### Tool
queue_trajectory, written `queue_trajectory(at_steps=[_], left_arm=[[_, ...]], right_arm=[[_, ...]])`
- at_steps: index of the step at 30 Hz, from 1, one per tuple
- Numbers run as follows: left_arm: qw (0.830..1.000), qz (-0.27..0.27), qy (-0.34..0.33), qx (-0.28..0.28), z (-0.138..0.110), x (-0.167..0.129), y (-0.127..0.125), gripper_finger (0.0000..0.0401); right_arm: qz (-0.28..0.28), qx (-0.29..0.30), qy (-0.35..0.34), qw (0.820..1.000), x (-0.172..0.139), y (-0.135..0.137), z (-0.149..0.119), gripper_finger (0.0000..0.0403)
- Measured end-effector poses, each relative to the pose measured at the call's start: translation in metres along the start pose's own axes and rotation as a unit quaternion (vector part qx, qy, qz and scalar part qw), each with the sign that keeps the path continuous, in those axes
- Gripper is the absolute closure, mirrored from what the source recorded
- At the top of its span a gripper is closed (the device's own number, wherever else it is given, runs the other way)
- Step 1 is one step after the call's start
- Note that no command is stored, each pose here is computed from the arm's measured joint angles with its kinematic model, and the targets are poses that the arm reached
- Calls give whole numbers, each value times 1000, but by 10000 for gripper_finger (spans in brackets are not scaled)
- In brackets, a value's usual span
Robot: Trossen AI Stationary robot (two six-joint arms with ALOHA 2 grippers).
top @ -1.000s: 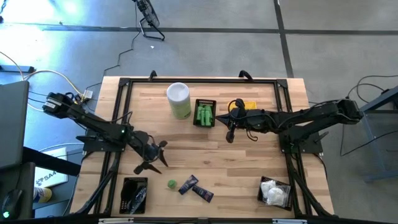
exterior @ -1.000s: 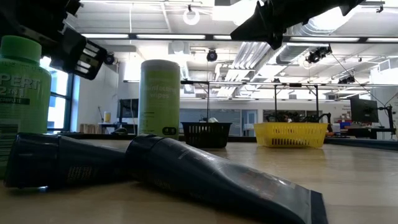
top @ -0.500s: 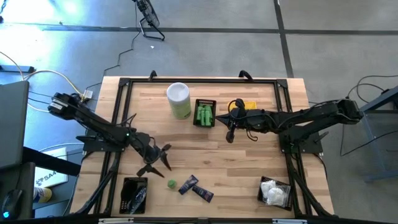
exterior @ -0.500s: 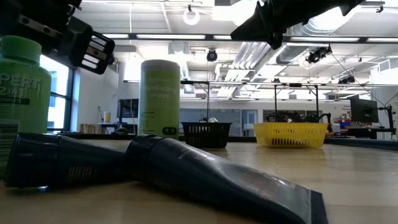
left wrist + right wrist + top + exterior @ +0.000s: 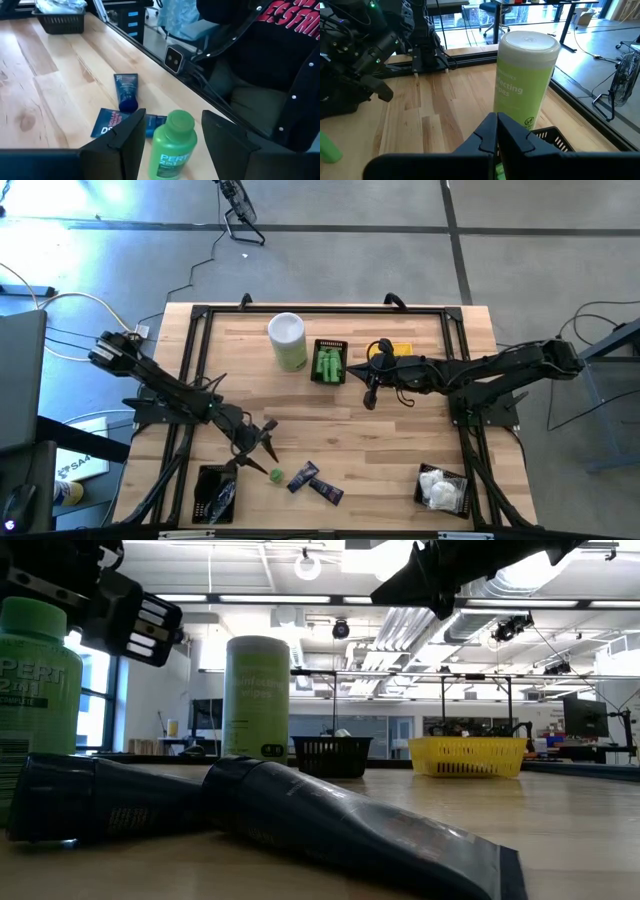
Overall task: Pick & Place Travel size toiletries
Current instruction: Put the green shampoo bottle into the top black bin
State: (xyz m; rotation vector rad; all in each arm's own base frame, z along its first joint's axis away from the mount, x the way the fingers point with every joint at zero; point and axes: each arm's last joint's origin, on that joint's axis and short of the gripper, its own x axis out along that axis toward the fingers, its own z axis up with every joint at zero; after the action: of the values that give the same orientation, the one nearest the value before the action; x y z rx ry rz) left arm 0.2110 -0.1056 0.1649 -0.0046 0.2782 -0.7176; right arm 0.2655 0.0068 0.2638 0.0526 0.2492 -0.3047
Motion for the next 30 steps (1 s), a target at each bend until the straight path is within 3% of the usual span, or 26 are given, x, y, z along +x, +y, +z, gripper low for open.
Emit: queue_trajectory(at_steps=[11, 18, 24, 30], left_arm=[[1000, -4, 19, -6, 0, 20, 6, 215], [998, -52, 24, -8, 1, 28, 4, 215], [997, -61, 23, 30, 1, 30, -3, 215], [998, -54, 27, 32, 0, 30, -3, 215]], right_arm=[[0, 0, 3, 1000, 0, 0, -1, 398], [0, 0, 3, 1000, 0, 0, -1, 398], [0, 0, 3, 1000, 0, 0, -1, 398], [0, 0, 3, 1000, 0, 0, 0, 398]])
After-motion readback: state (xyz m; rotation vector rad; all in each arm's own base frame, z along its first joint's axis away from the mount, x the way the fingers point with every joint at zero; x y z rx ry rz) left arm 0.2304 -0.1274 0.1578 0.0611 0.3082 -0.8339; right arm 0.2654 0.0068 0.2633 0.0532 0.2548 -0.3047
